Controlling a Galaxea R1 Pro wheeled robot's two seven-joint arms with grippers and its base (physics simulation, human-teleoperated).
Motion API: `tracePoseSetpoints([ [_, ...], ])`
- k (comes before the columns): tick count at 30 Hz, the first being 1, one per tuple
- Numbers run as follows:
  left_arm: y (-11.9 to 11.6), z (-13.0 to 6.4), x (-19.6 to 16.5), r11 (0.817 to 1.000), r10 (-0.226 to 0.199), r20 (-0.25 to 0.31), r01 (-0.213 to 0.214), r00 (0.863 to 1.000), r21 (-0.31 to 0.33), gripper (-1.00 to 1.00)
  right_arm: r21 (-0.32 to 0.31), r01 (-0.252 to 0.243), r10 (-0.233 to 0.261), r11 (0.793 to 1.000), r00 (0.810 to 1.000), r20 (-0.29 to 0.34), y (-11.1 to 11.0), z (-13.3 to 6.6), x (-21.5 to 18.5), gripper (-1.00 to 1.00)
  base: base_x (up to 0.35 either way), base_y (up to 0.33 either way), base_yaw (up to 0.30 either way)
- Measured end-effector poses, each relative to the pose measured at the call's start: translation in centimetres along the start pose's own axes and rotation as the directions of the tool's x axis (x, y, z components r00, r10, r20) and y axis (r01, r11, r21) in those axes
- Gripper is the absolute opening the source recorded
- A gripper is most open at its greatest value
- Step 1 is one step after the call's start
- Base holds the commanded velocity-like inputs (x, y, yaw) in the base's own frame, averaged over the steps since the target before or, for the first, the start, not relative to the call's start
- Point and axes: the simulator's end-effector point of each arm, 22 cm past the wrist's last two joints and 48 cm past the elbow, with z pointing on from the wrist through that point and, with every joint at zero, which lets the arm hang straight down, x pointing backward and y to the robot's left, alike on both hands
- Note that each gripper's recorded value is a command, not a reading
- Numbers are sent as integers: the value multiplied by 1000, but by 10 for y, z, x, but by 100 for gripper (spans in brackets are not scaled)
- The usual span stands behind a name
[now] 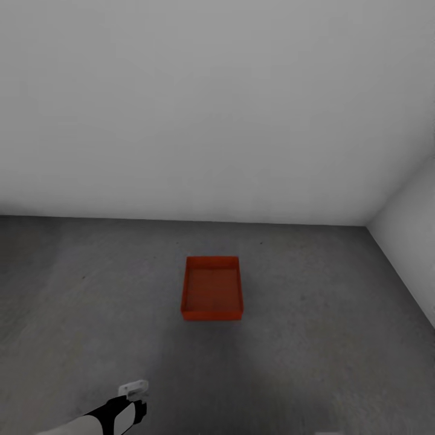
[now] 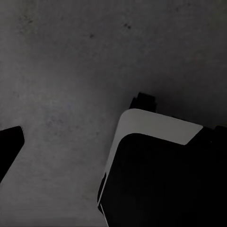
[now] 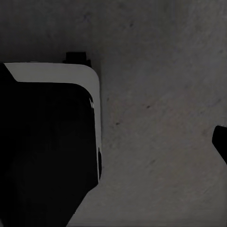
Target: Move the two storage containers from the living room to the garage. In the garage, place one container on the floor and stack the other container on top of it (either order is fine).
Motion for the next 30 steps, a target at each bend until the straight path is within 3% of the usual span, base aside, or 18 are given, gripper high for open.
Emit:
tracePoseSetpoints([
  [15,0,0,0,1000,0,1,0,1000,2,100,-9,3,-3,1000,1000,-10,3,0,10,100,-19,0,0],
  [24,-5,-1,0,1000,-1,6,1,1000,11,100,-13,12,-12,1000,999,-51,5,-2,46,100,0,0,43],
  [30,-4,-4,-4,1000,-3,15,3,1000,12,100,-13,8,-8,1000,999,-35,4,-3,44,100,0,0,25],
])
